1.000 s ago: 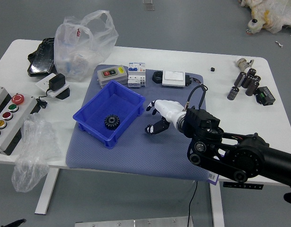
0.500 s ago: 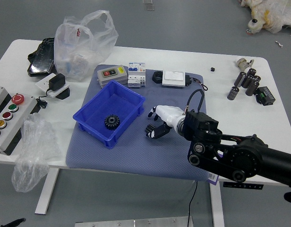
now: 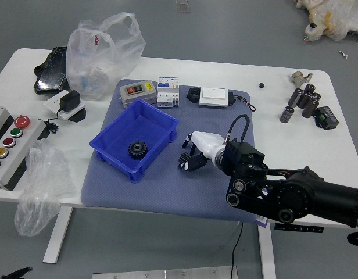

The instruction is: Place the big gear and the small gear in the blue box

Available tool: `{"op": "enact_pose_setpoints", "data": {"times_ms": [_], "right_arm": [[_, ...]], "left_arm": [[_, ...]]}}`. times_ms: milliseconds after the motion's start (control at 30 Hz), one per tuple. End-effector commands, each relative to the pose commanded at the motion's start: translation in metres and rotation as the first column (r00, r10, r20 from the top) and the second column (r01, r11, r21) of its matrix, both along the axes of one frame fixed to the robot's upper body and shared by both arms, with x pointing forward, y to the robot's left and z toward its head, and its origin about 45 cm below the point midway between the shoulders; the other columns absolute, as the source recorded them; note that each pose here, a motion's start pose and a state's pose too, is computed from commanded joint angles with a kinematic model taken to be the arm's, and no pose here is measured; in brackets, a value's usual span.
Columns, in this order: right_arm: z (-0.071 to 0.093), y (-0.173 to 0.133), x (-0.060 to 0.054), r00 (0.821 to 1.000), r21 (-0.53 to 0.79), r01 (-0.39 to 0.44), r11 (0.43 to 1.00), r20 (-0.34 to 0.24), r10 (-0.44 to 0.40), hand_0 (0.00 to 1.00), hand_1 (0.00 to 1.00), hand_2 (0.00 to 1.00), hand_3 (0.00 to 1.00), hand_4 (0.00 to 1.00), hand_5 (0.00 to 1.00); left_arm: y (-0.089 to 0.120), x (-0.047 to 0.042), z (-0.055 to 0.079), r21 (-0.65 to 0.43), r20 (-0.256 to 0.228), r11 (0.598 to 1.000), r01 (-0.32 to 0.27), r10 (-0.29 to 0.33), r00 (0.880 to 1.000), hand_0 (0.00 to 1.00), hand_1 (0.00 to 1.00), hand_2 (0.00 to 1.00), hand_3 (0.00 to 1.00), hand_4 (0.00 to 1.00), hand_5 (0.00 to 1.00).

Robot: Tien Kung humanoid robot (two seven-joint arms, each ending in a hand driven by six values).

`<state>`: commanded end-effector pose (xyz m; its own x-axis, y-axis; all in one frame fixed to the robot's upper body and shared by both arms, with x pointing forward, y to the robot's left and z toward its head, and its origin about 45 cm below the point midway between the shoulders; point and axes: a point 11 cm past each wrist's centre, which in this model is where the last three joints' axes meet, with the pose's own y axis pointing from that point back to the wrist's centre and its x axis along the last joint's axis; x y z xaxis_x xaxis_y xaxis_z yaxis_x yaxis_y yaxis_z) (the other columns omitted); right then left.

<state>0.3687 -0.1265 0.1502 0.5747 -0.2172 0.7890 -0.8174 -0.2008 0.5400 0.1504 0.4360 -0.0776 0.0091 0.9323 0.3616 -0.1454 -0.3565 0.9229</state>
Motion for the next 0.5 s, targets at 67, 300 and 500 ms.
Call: {"op": "enact_pose_setpoints", "data": {"times_ms": [67,300,500], "right_arm": [[-0.0019,-0.0006,-0.0001,1.000,-0.001,0.005,1.000,-0.005,-0.005,0.301,0.351,0.384,0.550,0.731,0.247],[-0.0045,-0.0032,0.0012,1.000,-0.005,0.018,1.000,-0.003,-0.018,0.301,0.350,0.377,0.545,0.727,0.252],[-0.0014,-0.0058,0.0045,0.999,0.009,0.039,0.999,0.026,-0.039,0.300,0.346,0.369,0.531,0.710,0.258]], "left_arm": [[0.0003,0.0003,0.0002,0.000,0.001,1.000,0.000,0.000,1.000,0.658,0.515,0.565,0.748,0.748,0.590],[0.0005,0.0005,0.0003,0.001,0.003,1.000,0.001,-0.001,1.000,0.658,0.515,0.564,0.748,0.744,0.586],[0.0005,-0.0002,0.0000,0.001,0.004,1.000,0.001,-0.001,1.000,0.658,0.515,0.564,0.748,0.745,0.586]]}}
